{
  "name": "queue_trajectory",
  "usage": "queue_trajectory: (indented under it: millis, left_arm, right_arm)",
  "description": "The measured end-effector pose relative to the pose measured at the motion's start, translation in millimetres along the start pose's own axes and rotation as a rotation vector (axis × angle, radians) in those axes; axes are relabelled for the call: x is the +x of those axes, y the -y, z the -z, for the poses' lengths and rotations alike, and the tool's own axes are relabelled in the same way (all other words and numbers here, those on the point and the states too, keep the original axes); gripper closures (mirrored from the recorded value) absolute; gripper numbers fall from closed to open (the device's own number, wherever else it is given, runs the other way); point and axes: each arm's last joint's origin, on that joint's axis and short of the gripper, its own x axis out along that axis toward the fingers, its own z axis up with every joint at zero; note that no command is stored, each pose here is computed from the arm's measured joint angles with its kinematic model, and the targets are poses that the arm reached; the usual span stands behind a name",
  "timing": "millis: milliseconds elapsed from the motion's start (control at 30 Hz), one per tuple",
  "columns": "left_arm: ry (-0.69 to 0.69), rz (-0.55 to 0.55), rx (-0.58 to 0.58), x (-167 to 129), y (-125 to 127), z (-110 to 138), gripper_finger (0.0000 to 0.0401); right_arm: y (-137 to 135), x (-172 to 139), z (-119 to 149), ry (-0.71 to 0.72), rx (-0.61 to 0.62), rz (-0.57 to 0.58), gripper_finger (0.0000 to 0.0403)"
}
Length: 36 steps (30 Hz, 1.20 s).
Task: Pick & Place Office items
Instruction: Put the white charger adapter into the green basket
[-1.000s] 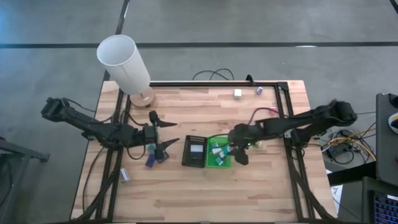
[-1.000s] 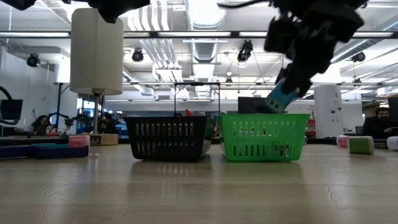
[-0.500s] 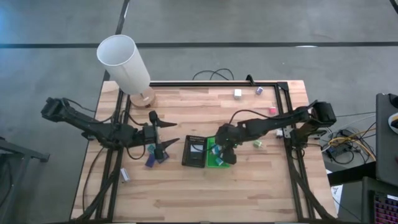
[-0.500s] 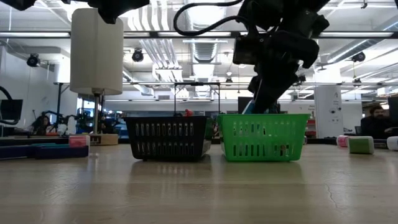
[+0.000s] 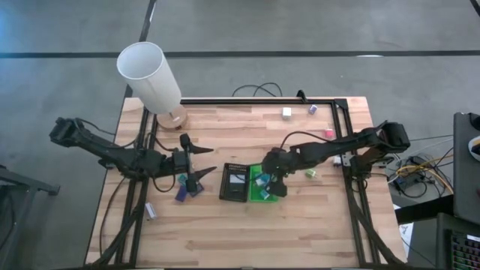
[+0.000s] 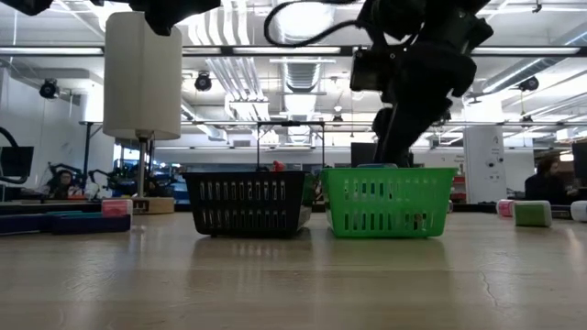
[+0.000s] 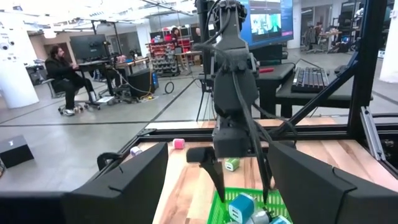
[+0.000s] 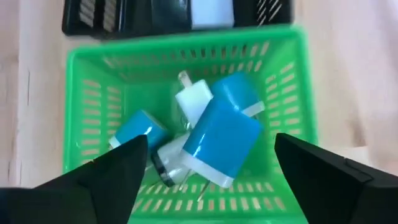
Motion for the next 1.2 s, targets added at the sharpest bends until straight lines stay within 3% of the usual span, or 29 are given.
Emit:
queue_trajectory:
  millis: [100, 200, 333, 400, 500, 600, 833, 1000, 1200]
  left_arm:
    - [0.000, 0.001, -0.024, 0, 0, 0, 0.0117]
    - [0.001, 0.002, -0.049, 0, 0, 0, 0.0117]
    - [0.000, 0.004, -0.051, 0, 0, 0, 0.0116]
    - [0.000, 0.004, -0.047, 0, 0, 0, 0.0116]
    - [0.001, 0.003, -0.047, 0, 0, 0, 0.0116]
    - [0.007, 0.002, -0.050, 0, 0, -3, 0.0116]
    - [0.028, 0.000, -0.062, 2, 0, -11, 0.0116]
    - [0.055, -0.011, -0.078, 3, -1, -22, 0.0116]
    - [0.089, -0.017, -0.098, 4, -3, -35, 0.0116]
  right_arm:
    - [2, -11, -3, 0.060, -0.004, 0.101, 0.0051]
    - [8, -27, 1, 0.089, 0.002, 0.274, 0.0061]
    - [15, -60, 9, 0.154, 0.040, 0.497, 0.0077]
    - [18, -78, 11, 0.199, 0.047, 0.553, 0.0083]
    - [27, -106, 9, 0.280, 0.086, 0.534, 0.0092]
    - [46, -130, 6, 0.341, 0.216, 0.496, 0.0099]
    - [123, -161, -2, 0.360, 0.545, 0.433, 0.0102]
    - [180, -171, -9, 0.252, 0.758, 0.407, 0.0101]
    - [231, -144, -27, 0.057, 0.902, 0.386, 0.0101]
